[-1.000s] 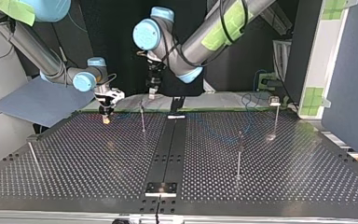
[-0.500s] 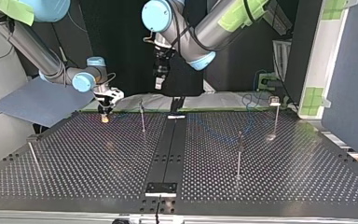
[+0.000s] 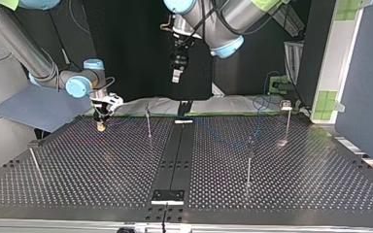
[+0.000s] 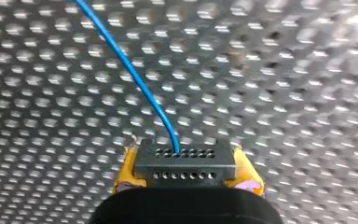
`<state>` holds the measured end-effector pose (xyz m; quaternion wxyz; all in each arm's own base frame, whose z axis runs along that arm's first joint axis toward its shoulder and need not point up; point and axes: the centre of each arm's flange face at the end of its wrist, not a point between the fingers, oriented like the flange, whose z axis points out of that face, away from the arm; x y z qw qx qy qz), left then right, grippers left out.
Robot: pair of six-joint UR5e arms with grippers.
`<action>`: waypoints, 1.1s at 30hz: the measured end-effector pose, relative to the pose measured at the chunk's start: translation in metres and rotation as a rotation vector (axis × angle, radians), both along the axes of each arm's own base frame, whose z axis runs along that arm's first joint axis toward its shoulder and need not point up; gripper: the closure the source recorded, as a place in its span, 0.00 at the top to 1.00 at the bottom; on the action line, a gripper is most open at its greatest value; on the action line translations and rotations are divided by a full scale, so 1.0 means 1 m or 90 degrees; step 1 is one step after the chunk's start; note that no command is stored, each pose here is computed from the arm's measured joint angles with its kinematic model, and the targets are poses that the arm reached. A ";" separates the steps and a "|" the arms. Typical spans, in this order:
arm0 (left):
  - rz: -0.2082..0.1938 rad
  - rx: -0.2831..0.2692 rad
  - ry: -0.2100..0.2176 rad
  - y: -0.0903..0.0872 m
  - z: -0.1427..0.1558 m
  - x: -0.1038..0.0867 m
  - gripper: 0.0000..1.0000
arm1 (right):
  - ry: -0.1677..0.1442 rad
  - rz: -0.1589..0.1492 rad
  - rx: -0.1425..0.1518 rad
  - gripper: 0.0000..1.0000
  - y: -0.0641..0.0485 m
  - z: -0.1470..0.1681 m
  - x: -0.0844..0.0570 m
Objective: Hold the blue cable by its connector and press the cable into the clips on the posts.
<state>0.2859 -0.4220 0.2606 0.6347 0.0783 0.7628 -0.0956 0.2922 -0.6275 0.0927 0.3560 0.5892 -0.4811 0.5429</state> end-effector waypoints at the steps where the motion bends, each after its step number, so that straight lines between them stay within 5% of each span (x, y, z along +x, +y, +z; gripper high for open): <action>1: 0.000 0.000 0.000 0.004 0.001 -0.004 1.00 | -0.001 -0.003 -0.005 0.00 0.000 0.008 -0.001; 10: -0.005 0.005 -0.004 0.031 0.009 -0.032 1.00 | -0.025 -0.015 -0.045 0.00 0.000 0.070 -0.001; 19: 0.001 -0.017 -0.030 0.050 0.023 -0.052 1.00 | -0.027 -0.009 -0.082 0.00 0.007 0.120 0.002; 33: 0.004 -0.024 -0.038 0.051 0.027 -0.053 1.00 | -0.027 -0.009 -0.087 0.00 0.007 0.126 0.002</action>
